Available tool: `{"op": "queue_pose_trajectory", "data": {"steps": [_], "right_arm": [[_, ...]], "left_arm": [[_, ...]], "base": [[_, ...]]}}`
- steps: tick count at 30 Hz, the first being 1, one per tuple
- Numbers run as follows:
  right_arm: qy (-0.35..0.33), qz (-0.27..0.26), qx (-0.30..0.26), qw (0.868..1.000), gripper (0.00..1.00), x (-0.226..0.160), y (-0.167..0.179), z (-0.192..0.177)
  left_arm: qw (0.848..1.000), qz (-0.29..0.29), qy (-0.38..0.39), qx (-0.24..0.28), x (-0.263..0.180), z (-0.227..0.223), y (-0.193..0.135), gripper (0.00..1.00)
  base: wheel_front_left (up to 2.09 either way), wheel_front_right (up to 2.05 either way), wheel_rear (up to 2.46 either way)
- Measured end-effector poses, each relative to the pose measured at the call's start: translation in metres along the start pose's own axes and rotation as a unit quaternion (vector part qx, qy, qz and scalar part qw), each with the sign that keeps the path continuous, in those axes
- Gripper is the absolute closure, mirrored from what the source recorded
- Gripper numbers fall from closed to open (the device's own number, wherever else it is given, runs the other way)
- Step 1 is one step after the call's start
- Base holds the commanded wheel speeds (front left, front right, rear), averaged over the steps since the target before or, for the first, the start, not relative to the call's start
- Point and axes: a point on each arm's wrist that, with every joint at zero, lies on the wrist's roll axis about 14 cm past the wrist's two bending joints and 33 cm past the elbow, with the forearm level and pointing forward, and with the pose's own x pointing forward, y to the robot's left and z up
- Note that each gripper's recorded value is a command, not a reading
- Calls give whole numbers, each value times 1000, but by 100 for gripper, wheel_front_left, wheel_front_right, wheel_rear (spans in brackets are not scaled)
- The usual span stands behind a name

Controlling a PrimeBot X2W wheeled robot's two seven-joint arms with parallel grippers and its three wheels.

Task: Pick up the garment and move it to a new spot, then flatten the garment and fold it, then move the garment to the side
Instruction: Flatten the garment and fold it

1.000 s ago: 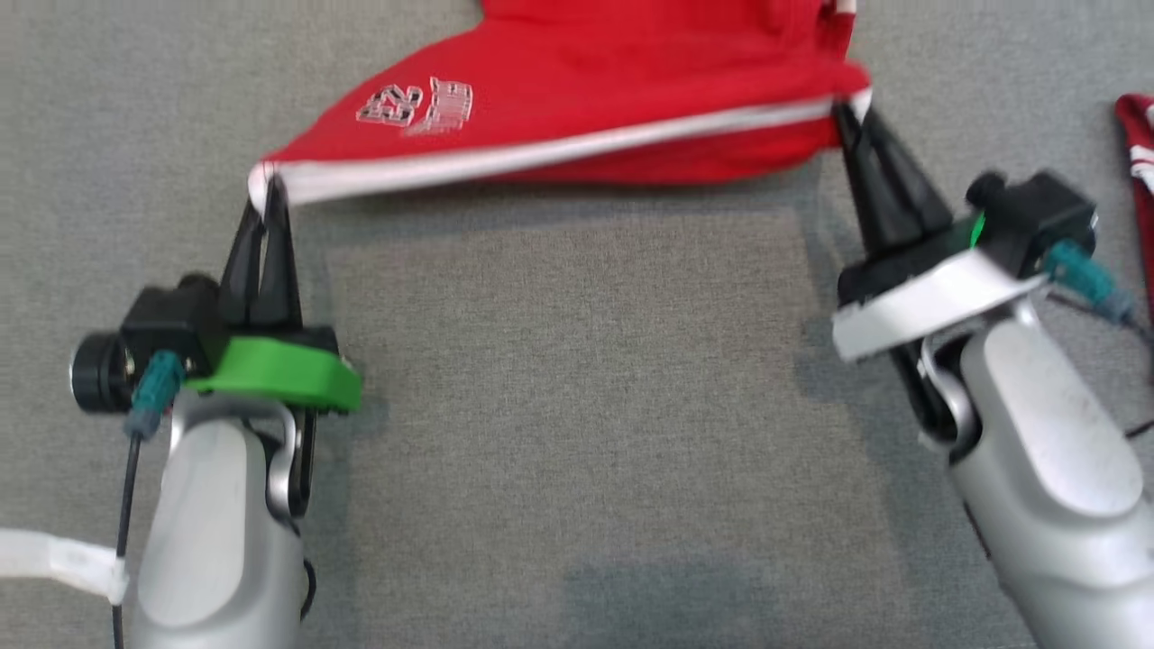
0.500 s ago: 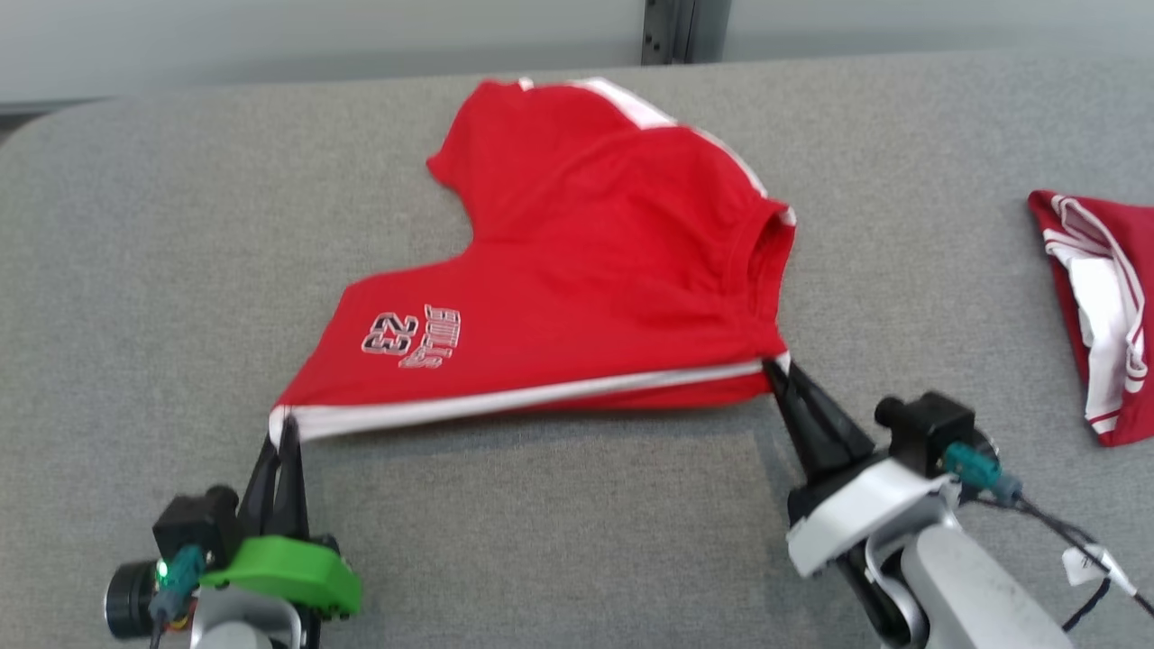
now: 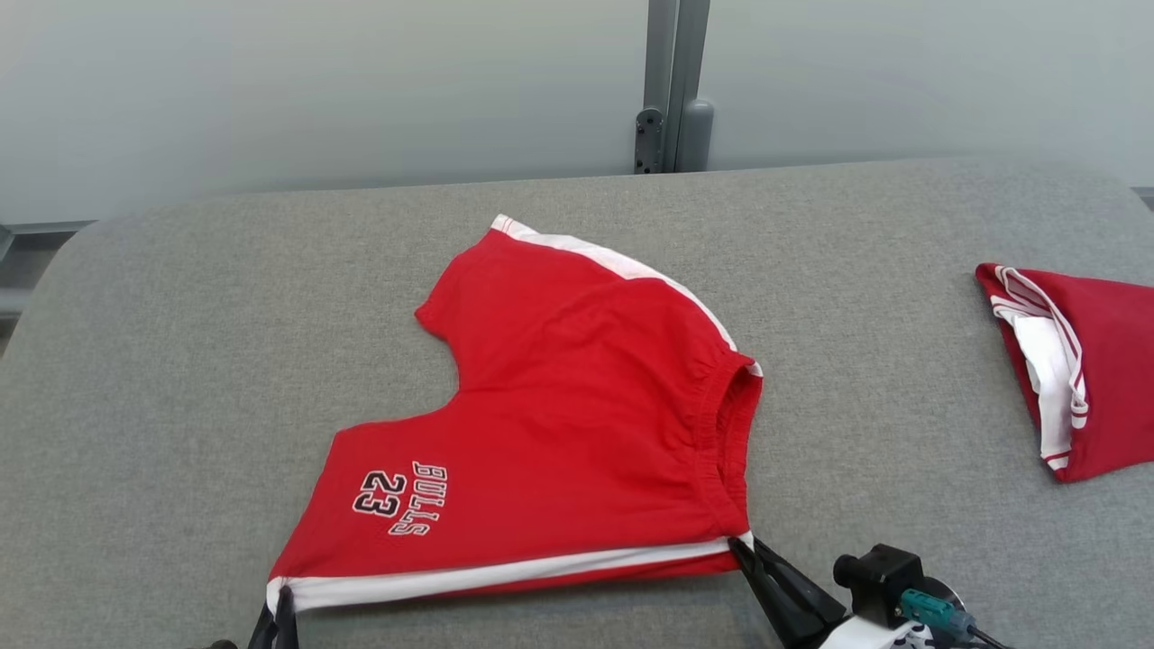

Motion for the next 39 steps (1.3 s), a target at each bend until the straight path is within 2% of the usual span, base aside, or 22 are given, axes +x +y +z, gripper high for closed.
{"op": "queue_pose_trajectory", "data": {"steps": [7,16,23,24,25,39], "right_arm": [[14,3,10,1000,100,-3,0,-9],[-31,-12,19,999,100,35,-19,23],[-52,-47,29,997,100,63,-51,36],[-54,-54,33,997,100,67,-56,37],[-69,-86,54,992,100,80,-76,40],[-94,-148,74,982,100,95,-129,46]], "left_arm": [[1000,-1,-5,3,3,4,0,100],[993,-67,-90,26,67,73,-47,100],[985,-111,-119,52,121,104,-83,100],[984,-117,-120,58,129,106,-88,100],[981,-134,-113,80,165,106,-102,100],[970,-180,-98,133,252,95,-150,100]], "base": [[0,0,0],[0,0,0],[0,0,0],[0,0,0],[0,0,0],[0,0,0]]}}
